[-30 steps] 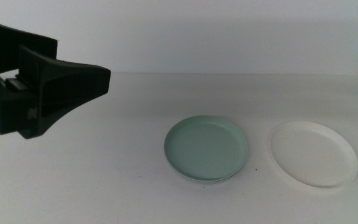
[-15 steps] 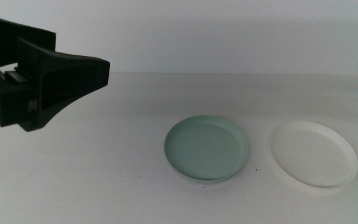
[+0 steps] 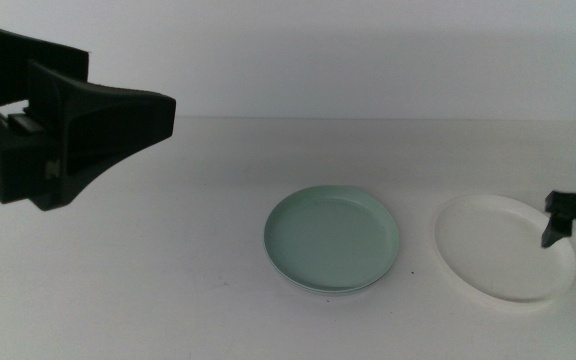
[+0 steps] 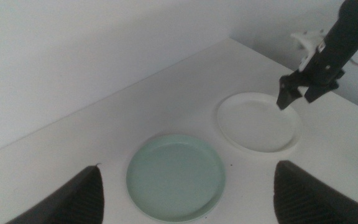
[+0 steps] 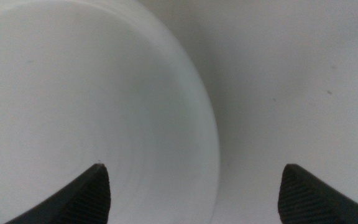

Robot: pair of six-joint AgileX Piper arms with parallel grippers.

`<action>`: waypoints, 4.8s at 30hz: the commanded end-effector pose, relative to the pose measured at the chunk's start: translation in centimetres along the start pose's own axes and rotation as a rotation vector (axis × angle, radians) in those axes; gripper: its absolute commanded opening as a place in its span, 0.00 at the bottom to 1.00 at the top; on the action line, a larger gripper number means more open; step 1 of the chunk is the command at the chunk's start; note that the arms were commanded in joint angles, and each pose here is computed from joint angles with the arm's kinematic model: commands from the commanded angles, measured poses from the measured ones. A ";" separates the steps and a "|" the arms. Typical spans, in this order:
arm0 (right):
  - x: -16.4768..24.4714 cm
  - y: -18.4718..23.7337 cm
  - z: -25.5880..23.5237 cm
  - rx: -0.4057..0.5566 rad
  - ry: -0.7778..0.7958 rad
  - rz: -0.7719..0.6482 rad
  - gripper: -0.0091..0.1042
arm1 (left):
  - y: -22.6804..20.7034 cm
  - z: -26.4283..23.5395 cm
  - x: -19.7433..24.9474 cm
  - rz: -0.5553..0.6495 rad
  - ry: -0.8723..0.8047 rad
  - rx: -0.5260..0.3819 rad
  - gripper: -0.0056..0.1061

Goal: Stack the three bowls on top of each other.

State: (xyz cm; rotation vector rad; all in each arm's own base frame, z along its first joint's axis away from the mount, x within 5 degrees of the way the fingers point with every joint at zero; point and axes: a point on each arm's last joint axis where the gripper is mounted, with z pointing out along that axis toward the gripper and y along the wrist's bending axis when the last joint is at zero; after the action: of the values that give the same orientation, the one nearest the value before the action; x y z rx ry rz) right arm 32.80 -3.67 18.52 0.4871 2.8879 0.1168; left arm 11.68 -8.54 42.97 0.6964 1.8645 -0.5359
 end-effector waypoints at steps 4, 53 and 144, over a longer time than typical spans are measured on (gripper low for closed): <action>-1.0 -0.4 2.6 0.013 -0.017 0.008 0.72 | 0.0 -0.1 -0.1 0.000 -0.014 -0.005 0.89; 1.3 20.6 1.2 -0.212 0.057 -0.341 0.18 | 0.0 -0.1 -0.1 0.000 -0.014 -0.005 0.89; 14.3 2.8 -27.0 -0.218 -0.956 -0.318 0.80 | 4.2 -6.1 3.2 -0.018 -0.389 -0.679 0.89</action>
State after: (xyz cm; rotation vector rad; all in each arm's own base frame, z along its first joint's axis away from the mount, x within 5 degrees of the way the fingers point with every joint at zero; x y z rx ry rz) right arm 14.59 2.70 42.45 0.0052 1.9515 0.1244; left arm 9.57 -0.83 41.97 0.1144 1.5505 -0.0182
